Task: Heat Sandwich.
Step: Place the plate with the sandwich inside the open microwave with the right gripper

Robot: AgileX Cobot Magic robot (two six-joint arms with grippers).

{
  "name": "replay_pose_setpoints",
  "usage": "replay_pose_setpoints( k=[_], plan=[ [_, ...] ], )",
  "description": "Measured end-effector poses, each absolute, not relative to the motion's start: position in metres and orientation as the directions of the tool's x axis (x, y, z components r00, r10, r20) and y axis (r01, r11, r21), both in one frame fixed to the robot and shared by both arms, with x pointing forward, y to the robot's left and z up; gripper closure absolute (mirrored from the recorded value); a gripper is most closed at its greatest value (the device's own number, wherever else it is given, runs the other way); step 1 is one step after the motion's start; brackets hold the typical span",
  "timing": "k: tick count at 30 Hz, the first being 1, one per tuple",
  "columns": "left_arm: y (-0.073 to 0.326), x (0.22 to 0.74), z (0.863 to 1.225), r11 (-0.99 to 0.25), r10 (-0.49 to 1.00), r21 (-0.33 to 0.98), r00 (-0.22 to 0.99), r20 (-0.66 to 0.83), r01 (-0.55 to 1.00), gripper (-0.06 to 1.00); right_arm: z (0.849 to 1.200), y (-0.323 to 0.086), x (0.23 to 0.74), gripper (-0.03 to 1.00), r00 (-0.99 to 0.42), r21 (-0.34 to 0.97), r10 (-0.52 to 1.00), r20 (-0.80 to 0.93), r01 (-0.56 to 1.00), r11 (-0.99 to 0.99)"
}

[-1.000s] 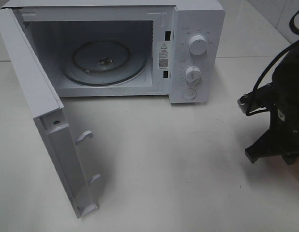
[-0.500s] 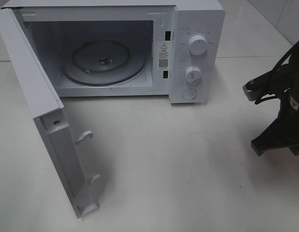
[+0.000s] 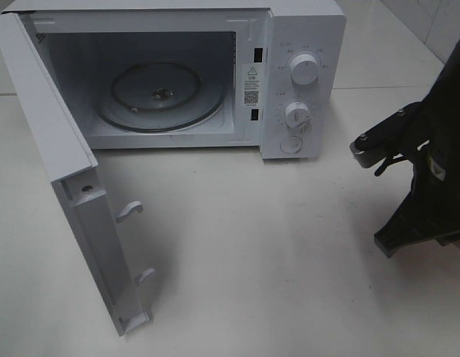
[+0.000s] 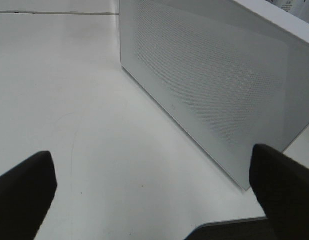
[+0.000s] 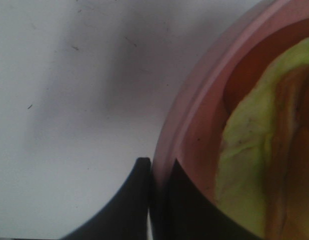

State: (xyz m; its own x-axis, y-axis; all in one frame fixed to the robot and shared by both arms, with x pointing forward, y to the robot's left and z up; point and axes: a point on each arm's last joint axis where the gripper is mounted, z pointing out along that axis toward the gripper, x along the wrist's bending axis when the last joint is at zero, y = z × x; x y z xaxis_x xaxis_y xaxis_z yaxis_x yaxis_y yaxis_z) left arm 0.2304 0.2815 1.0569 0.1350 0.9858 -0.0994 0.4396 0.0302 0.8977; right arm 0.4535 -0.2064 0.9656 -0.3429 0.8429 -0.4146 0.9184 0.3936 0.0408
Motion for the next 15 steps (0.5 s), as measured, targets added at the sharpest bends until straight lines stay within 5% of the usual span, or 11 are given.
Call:
replay_pose_setpoints(
  k=[15],
  plan=[
    [0.281, 0.23, 1.057, 0.03, 0.986, 0.898, 0.135, -0.099, 0.44, -0.03, 0.967, -0.174, 0.429, 0.94, -0.5, -0.031, 0.742, -0.446, 0.837, 0.546]
  ],
)
